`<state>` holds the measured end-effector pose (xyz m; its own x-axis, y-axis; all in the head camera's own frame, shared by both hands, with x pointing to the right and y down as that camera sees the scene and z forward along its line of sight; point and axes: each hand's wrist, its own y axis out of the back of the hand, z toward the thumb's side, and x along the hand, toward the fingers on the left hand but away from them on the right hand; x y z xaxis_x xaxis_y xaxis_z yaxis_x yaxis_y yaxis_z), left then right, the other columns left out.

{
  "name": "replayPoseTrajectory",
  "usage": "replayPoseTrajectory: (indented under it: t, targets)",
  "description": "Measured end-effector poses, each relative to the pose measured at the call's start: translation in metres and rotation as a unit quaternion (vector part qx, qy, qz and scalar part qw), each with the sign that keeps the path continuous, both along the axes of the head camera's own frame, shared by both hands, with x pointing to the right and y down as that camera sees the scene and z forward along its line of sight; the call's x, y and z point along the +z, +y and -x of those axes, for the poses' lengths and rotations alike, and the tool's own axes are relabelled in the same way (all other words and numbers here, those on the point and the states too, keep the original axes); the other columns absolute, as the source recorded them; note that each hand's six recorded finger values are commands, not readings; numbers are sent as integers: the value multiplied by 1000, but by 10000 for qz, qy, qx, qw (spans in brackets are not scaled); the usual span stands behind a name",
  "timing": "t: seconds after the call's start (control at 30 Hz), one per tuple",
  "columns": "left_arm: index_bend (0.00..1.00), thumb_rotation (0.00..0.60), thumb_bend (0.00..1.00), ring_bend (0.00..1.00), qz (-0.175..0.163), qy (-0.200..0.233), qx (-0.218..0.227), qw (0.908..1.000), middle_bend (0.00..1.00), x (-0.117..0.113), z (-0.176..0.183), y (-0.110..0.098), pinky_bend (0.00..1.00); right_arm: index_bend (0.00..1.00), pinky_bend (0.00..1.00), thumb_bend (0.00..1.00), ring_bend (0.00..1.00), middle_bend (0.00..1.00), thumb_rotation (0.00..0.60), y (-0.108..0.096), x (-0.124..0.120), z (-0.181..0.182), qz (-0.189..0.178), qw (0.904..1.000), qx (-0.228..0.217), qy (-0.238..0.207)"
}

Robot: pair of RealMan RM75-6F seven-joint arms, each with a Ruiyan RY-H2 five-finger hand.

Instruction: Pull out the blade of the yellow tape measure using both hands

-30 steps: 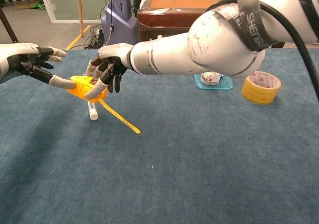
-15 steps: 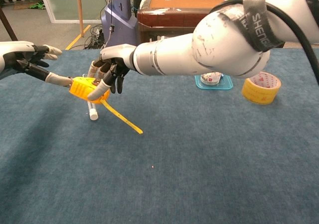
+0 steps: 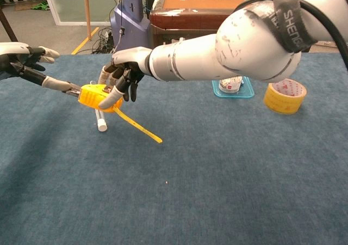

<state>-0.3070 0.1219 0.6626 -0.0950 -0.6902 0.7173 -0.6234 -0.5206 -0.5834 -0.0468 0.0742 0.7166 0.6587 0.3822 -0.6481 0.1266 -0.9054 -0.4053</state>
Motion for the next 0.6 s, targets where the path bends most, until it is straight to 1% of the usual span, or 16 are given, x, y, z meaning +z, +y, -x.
replayPoseTrajectory:
  t: [0.17,0.23,0.37,0.6]
  targets:
    - [4,600,153,0,25,-17,-19,10000,0,0,2,-1,0,640,459,621,553,641,600,-1,-1,-1,-12,10000,11,2]
    - [31,600,160,0,41,-7,-20,10000,0,0,2,-2,0,640,459,621,553,641,600,-1,-1,-2,-20,10000,9,14]
    - [121,600,219,0,50,24,-31,10000,0,0,3,-1,0,640,459,621,553,641,600,-2,-1,-5,-27,10000,19,37]
    - [214,600,284,0,68,72,-30,9999,0,0,3,-3,0,642,459,621,554,642,600,-4,-2,-8,-35,10000,38,59]
